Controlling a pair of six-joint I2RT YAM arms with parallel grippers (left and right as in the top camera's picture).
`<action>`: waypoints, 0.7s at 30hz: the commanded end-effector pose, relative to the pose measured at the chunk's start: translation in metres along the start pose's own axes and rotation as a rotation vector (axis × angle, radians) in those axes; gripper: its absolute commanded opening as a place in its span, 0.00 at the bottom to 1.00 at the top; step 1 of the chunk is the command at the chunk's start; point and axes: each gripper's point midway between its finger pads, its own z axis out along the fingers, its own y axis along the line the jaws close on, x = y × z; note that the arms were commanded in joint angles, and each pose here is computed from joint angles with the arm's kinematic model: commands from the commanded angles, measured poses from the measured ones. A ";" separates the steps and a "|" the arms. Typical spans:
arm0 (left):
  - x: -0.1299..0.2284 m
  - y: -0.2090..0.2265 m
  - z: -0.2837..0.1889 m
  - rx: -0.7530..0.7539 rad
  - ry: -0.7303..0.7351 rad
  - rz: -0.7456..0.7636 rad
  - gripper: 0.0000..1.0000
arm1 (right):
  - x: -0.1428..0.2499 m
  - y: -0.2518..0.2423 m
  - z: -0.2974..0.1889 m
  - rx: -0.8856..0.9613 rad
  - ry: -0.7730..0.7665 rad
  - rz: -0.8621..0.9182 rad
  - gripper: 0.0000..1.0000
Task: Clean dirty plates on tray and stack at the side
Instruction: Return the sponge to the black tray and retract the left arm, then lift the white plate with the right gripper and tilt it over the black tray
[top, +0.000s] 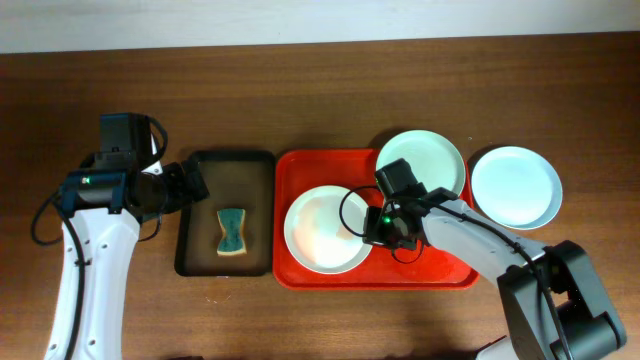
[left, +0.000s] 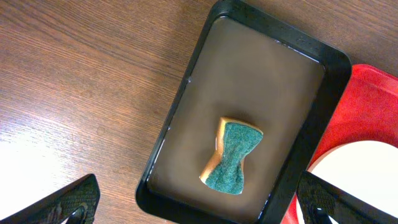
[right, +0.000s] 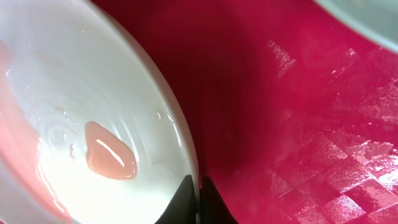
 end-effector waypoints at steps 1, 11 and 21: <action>-0.002 -0.001 -0.003 0.013 -0.008 -0.010 0.99 | -0.013 0.021 -0.028 -0.064 0.006 -0.010 0.04; -0.002 -0.001 -0.003 0.013 -0.008 -0.010 0.99 | -0.069 0.086 -0.106 -0.073 -0.184 -0.020 0.04; -0.002 -0.001 -0.003 0.012 -0.008 -0.010 0.99 | -0.084 0.150 -0.054 -0.012 -0.433 -0.115 0.04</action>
